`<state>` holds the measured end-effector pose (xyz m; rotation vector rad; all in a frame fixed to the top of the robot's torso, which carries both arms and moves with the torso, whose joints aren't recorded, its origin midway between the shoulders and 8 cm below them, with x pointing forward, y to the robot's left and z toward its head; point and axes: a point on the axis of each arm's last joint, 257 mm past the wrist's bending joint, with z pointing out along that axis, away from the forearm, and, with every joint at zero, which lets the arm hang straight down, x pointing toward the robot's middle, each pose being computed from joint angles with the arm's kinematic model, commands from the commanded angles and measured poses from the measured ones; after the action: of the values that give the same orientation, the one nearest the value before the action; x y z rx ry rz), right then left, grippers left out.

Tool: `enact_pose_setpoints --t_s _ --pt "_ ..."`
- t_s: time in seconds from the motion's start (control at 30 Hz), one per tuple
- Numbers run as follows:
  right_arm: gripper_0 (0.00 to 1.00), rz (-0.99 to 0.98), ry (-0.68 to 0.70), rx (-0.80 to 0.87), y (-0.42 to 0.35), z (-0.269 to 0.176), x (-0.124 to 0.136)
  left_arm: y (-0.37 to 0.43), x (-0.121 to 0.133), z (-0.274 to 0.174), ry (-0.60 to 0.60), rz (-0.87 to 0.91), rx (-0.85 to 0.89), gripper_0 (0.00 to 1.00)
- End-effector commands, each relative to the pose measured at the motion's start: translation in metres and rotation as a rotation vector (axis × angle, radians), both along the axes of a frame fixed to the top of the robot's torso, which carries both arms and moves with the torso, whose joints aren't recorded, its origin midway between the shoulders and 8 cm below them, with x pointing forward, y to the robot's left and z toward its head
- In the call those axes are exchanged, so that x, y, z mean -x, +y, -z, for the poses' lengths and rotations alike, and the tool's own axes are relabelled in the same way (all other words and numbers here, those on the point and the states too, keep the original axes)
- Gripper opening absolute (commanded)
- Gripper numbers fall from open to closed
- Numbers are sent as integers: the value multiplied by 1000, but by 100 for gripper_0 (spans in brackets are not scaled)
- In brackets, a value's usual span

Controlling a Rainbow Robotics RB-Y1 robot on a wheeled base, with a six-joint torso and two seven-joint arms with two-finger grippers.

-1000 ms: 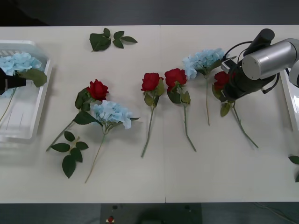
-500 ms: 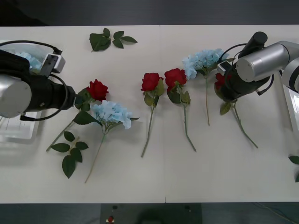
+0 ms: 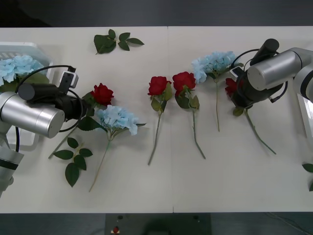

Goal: Put the red flowers into the right box and the blue flowers into the left box

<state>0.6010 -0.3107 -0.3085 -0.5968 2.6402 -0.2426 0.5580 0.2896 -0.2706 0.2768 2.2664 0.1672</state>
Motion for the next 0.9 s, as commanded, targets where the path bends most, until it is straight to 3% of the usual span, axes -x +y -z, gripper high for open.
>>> enact_pose_setpoints --t_s 0.03,0.27,0.5,0.7,0.9 --pt "0 34 -27 -32 0 -14 -9 11 -20 -25 -48 16 -49 100" --pt "0 108 -63 -40 -44 -101 -25 -11 -16 -15 -16 62 -62 100" --pt "0 206 -157 94 -142 -207 -28 -46 -14 -11 14 106 -40 100" --pt "0 244 -208 285 -220 -238 -19 -58 -12 -3 17 128 -79 100" --pt "0 262 -263 430 -269 -237 -22 -61 -9 10 40 129 -100 100"
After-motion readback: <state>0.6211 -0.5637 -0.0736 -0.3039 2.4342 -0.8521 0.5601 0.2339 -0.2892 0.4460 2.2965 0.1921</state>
